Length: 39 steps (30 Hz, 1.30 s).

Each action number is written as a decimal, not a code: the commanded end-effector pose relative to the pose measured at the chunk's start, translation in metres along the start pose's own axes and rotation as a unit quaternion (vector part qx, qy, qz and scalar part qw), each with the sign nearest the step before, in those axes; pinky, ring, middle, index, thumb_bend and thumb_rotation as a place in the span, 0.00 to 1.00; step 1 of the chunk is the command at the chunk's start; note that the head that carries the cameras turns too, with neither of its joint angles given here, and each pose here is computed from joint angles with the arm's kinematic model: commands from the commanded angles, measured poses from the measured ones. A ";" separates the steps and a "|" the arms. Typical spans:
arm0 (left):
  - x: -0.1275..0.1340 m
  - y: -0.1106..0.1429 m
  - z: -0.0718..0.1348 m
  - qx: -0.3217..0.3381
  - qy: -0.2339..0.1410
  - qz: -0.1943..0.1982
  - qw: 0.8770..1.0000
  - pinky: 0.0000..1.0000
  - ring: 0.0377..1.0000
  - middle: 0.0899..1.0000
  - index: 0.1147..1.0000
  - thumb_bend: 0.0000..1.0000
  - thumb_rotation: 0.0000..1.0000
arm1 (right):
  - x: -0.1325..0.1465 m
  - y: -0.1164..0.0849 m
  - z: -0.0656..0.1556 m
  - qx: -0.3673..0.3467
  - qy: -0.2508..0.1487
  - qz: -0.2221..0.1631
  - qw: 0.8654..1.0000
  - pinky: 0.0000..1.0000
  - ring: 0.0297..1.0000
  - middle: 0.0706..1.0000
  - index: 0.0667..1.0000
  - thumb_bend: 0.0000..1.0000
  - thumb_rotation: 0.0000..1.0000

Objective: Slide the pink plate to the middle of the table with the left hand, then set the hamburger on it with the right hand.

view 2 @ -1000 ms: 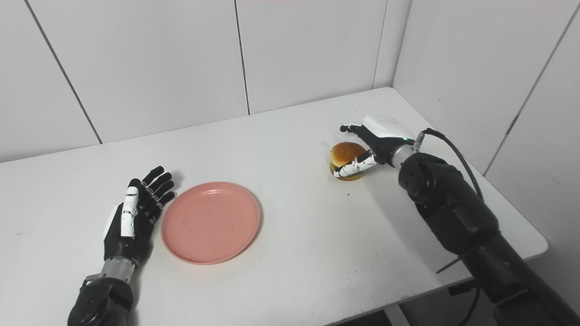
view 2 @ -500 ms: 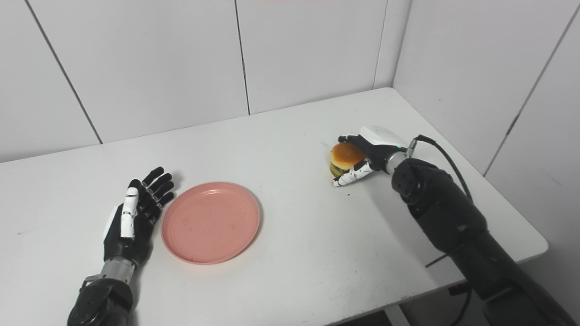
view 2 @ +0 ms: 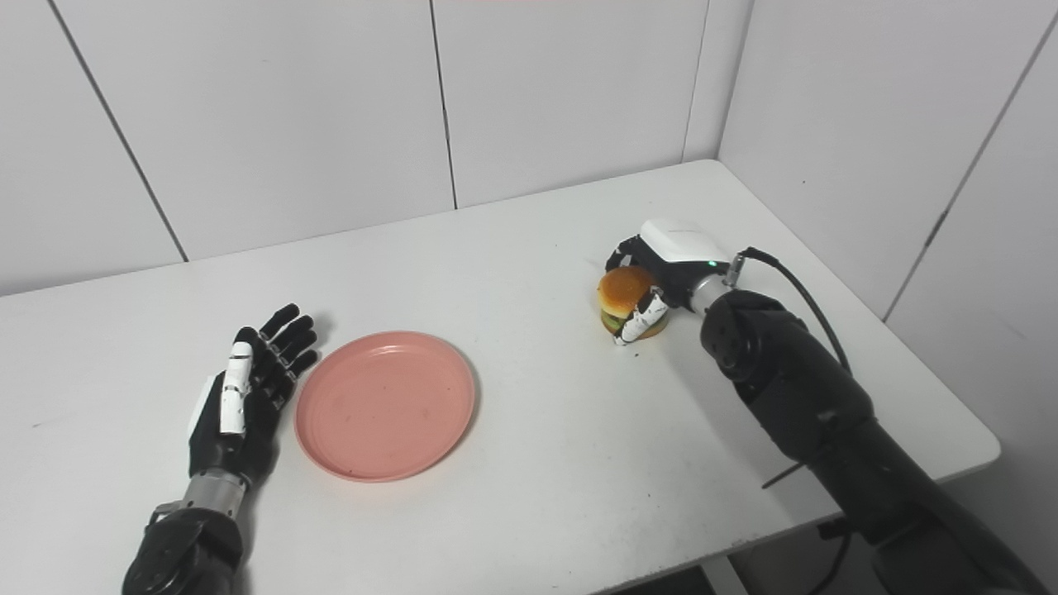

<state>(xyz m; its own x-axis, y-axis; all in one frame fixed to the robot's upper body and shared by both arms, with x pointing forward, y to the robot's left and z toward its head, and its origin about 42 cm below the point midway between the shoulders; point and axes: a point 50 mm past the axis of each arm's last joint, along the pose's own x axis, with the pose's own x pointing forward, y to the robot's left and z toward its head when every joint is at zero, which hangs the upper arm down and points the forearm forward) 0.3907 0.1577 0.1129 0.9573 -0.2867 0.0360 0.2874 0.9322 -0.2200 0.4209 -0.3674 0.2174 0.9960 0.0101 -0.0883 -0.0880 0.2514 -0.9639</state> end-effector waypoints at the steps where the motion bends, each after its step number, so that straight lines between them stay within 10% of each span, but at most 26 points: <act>1: -0.005 0.003 -0.010 -0.006 0.023 0.004 1.000 0.89 0.88 0.83 0.78 0.42 1.00 | 0.005 -0.023 0.008 -0.008 -0.029 -0.061 0.998 0.19 0.25 0.43 0.45 0.53 0.00; 17: -0.004 -0.001 -0.009 -0.009 0.029 0.009 1.000 0.88 0.87 0.82 0.77 0.42 1.00 | -0.011 -0.037 0.054 0.058 -0.111 -0.190 0.974 0.21 0.27 0.43 0.45 0.53 0.00; 39: -0.005 -0.027 -0.015 -0.020 0.019 0.020 0.999 0.89 0.88 0.83 0.79 0.44 1.00 | -0.029 -0.027 0.180 0.118 -0.308 -0.158 0.931 0.21 0.26 0.43 0.45 0.53 0.00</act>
<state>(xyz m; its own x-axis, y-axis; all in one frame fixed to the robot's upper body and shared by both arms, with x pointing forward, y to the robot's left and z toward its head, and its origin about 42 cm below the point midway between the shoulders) 0.3831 0.1374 0.1148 0.9669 -0.2536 0.0299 0.2526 0.9326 -0.2579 0.3924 -0.2051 0.2642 0.8594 0.3907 0.3298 0.0855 0.5262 -0.8461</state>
